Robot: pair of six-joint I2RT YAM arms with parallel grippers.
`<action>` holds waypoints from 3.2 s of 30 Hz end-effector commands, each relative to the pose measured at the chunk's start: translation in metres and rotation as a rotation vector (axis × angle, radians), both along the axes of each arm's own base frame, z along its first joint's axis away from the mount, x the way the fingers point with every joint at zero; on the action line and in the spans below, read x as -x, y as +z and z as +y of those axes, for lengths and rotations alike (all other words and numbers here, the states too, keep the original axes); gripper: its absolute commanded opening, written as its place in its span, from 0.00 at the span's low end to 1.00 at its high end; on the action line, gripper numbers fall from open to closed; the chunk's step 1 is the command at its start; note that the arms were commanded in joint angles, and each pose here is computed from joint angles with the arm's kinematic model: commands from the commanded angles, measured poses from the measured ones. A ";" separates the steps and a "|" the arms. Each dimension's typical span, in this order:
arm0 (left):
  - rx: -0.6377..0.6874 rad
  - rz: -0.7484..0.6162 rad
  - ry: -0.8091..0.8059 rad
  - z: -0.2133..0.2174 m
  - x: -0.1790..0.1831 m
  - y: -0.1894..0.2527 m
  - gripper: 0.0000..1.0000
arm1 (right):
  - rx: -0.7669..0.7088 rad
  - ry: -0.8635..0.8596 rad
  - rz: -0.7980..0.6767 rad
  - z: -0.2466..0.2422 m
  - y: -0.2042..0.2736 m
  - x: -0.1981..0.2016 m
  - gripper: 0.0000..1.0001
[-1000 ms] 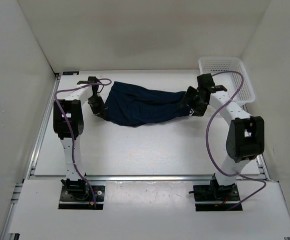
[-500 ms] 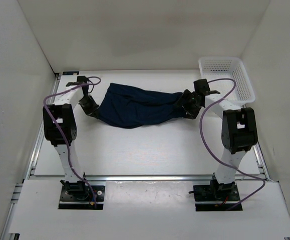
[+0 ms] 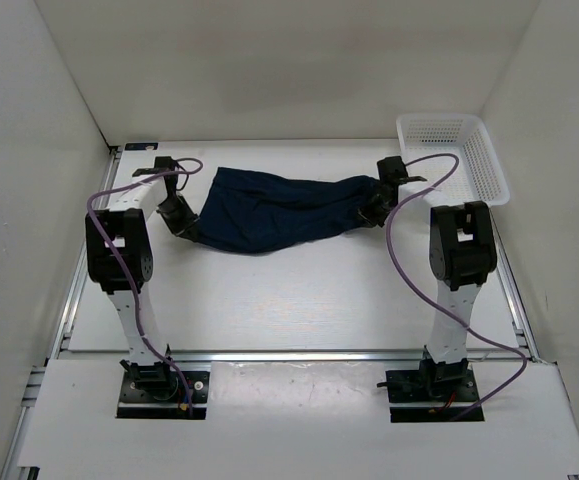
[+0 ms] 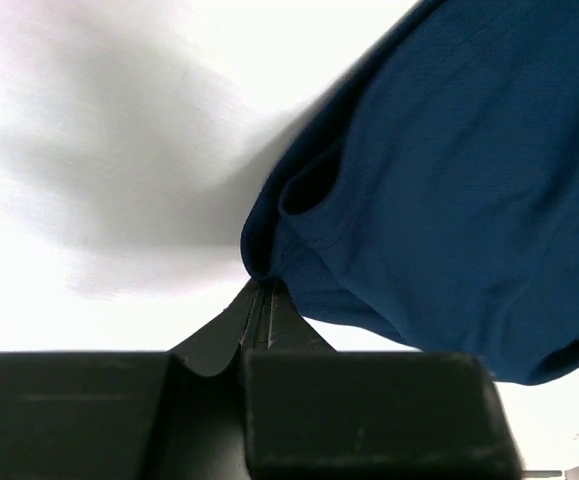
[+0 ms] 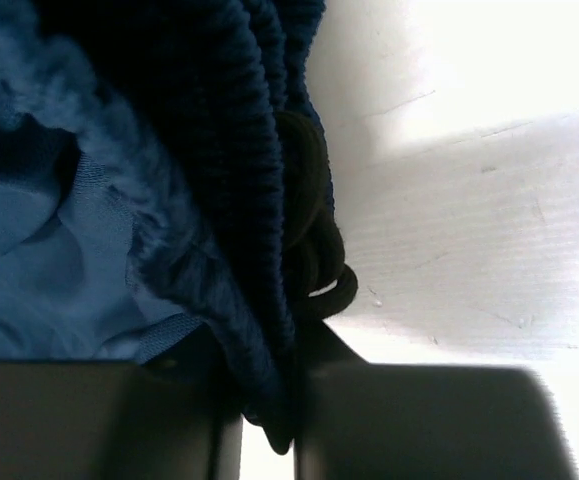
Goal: Fold and stack the shorts
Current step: Fold the shorts
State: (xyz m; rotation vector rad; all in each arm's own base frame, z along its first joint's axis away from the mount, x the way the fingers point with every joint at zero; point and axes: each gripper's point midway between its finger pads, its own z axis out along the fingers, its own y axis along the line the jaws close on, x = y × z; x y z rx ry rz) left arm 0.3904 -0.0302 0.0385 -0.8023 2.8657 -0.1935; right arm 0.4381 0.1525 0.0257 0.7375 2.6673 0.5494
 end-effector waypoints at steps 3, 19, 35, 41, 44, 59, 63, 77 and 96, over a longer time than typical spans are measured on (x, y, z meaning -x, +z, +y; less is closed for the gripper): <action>-0.078 -0.069 0.019 0.018 0.012 0.027 0.10 | 0.097 0.021 0.052 -0.019 0.009 0.037 0.00; -0.040 -0.059 0.060 -0.028 0.130 0.037 0.21 | 0.341 0.090 0.181 -0.068 0.007 0.221 0.47; -0.129 -0.230 -0.263 -0.065 0.030 0.093 0.10 | 0.427 0.052 -0.072 -0.075 0.105 0.172 0.44; -0.022 -0.122 -0.405 -0.115 -0.008 0.042 0.62 | 0.457 0.077 -0.064 -0.070 0.105 0.140 0.15; -0.045 -0.099 -0.410 -0.119 -0.022 0.026 0.70 | 0.460 0.097 -0.051 -0.070 0.102 0.134 0.21; -0.110 -0.079 -0.367 -0.112 -0.037 0.014 0.10 | 0.306 0.114 0.057 -0.070 0.055 0.112 0.57; -0.125 -0.109 -0.360 -0.110 -0.044 0.023 0.10 | 0.299 0.114 0.091 -0.068 0.040 0.113 0.56; -0.120 -0.086 -0.340 -0.099 -0.039 0.023 0.61 | 0.342 0.110 0.095 -0.078 0.038 0.124 0.67; -0.126 -0.144 -0.308 -0.089 -0.053 0.038 0.10 | 0.348 0.127 0.092 -0.079 0.035 0.125 0.68</action>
